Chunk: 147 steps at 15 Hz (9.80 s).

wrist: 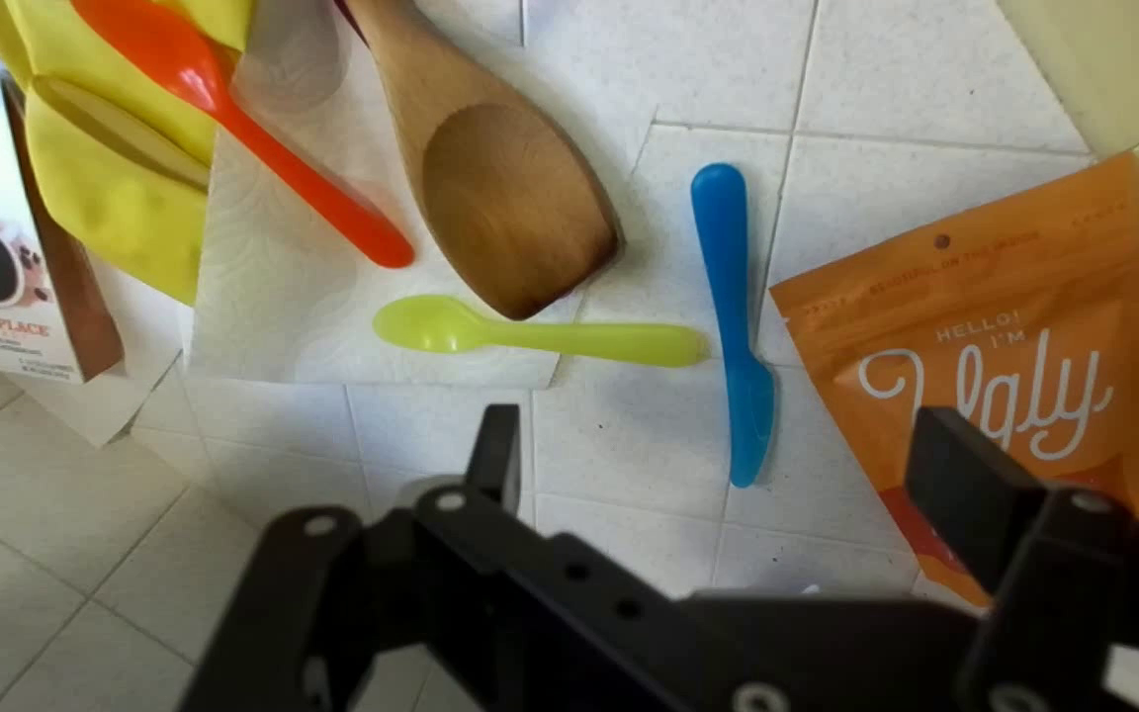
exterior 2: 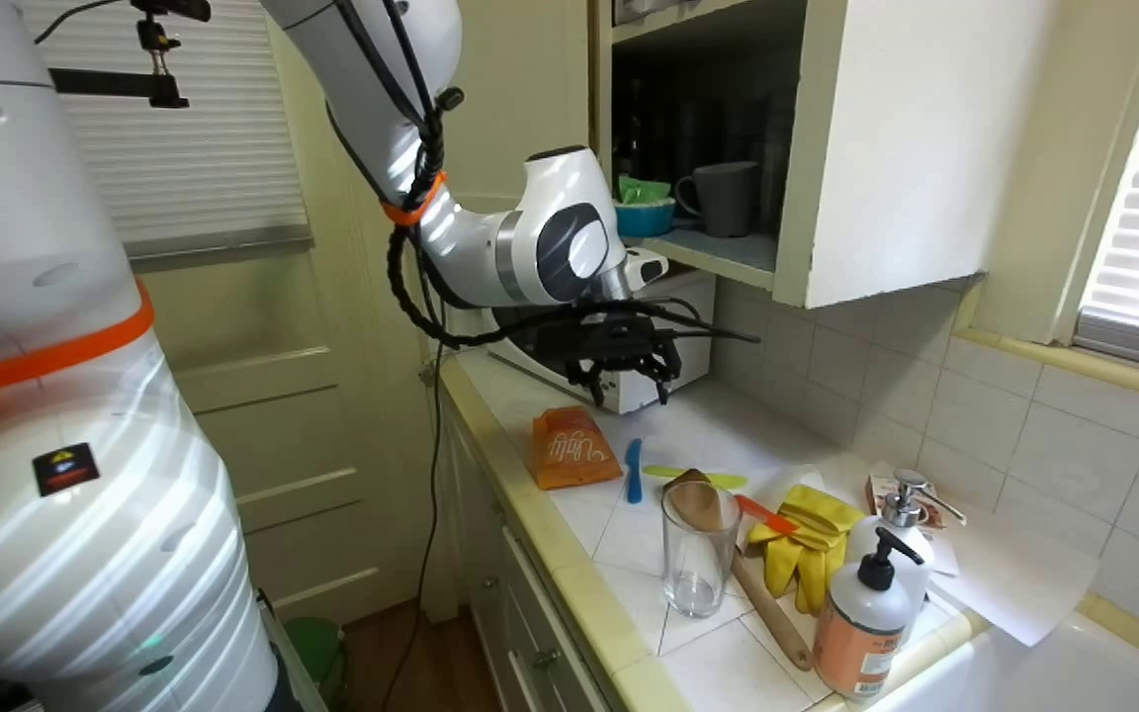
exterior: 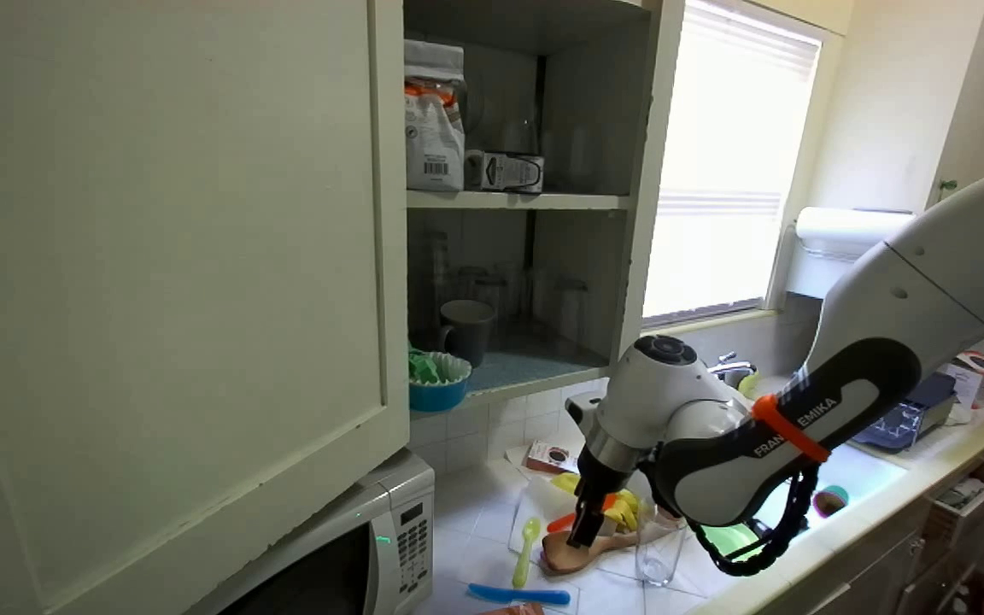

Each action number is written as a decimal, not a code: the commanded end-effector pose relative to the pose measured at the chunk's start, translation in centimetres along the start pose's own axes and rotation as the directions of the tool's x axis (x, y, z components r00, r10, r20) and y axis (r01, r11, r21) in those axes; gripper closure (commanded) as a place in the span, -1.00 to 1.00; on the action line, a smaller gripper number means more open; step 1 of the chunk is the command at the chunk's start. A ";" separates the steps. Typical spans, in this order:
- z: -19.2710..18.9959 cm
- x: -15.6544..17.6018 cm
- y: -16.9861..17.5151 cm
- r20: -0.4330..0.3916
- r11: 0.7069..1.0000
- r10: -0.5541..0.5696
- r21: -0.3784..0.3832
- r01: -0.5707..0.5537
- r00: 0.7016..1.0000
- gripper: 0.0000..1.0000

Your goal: Put the blue knife inside the glass cup.

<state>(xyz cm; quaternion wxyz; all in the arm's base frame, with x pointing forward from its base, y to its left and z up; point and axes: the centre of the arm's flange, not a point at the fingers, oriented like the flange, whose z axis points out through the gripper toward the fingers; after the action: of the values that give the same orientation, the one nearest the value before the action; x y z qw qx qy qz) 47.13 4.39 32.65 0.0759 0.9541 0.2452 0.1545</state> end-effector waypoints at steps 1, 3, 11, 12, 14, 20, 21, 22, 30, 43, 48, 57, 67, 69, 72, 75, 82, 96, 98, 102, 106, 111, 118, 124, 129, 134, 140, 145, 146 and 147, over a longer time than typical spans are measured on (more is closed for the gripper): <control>4.6 0.3 1.4 -0.008 0.999 -0.005 0.049 0.006 1.000 -1.00; 6.5 0.5 1.6 -0.020 0.997 -0.016 0.070 0.017 1.000 -1.00; 12.2 3.8 0.7 -0.010 0.985 -0.086 0.151 0.086 0.996 -1.00; 12.6 3.9 0.7 -0.002 0.984 -0.088 0.157 0.087 0.996 -0.92; 13.4 4.1 0.9 0.009 0.982 -0.089 0.169 0.086 0.996 -0.75; 15.7 3.8 -0.5 0.102 0.961 -0.136 0.257 0.106 0.985 -0.20; 16.0 3.8 -0.8 0.122 0.958 -0.147 0.266 0.110 0.982 -0.10; 16.3 3.7 -1.0 0.146 0.957 -0.153 0.269 0.109 0.978 0.09; 16.7 2.8 0.3 0.180 0.964 -0.129 0.252 0.081 0.975 0.07; 10.3 1.6 -0.8 0.181 0.975 -0.060 0.222 0.018 0.982 0.89; 5.0 0.3 -2.3 0.218 0.985 0.036 0.159 -0.072 0.975 0.89; -7.4 -5.9 -0.8 0.361 0.986 0.090 0.100 -0.134 0.928 0.89; -16.6 -11.7 3.0 0.510 0.963 0.152 0.118 -0.244 0.847 0.54; -16.6 -11.8 2.9 0.509 0.963 0.151 0.118 -0.243 0.847 0.54; -15.4 -13.1 4.2 0.558 0.950 0.186 0.108 -0.293 0.809 0.89; -15.7 -16.4 6.8 0.622 0.905 0.264 0.105 -0.412 0.738 0.89; -13.2 -20.3 12.3 0.668 0.812 0.357 0.124 -0.571 0.653 0.89; -6.3 -15.2 16.6 0.740 0.745 0.334 0.172 -0.645 0.584 0.89; -5.3 -15.6 16.2 0.747 0.714 0.346 0.182 -0.676 0.568 0.89; -3.9 -16.5 16.1 0.751 0.634 0.398 0.191 -0.749 0.528 0.89; -3.5 -17.7 17.4 0.726 0.524 0.479 0.214 -0.824 0.493 0.89; -3.9 -18.0 17.9 0.721 0.514 0.487 0.219 -0.830 0.492 0.54; -3.0 -17.3 18.6 0.724 0.488 0.496 0.224 -0.843 0.480 0.89; -1.2 -17.0 19.7 0.745 0.415 0.493 0.253 -0.874 0.449 0.89; 1.0 -16.9 19.8 0.779 0.341 0.480 0.260 -0.904 0.405 0.89; 2.5 -17.8 20.2 0.819 0.266 0.460 0.240 -0.934 0.341 0.89; 3.0 -18.4 20.9 0.844 0.194 0.441 0.242 -0.950 0.305 0.06; 2.5 -18.9 21.4 0.849 0.155 0.445 0.239 -0.958 0.284 -0.54; 2.3 -18.9 21.5 0.850 0.149 0.445 0.240 -0.959 0.282 -0.67; 2.1 -19.0 21.5 0.850 0.145 0.447 0.240 -0.960 0.280 -0.81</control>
<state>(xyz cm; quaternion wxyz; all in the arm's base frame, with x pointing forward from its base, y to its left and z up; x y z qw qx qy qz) 41.41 -23.11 29.99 -0.3208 0.8741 -0.2661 -0.2493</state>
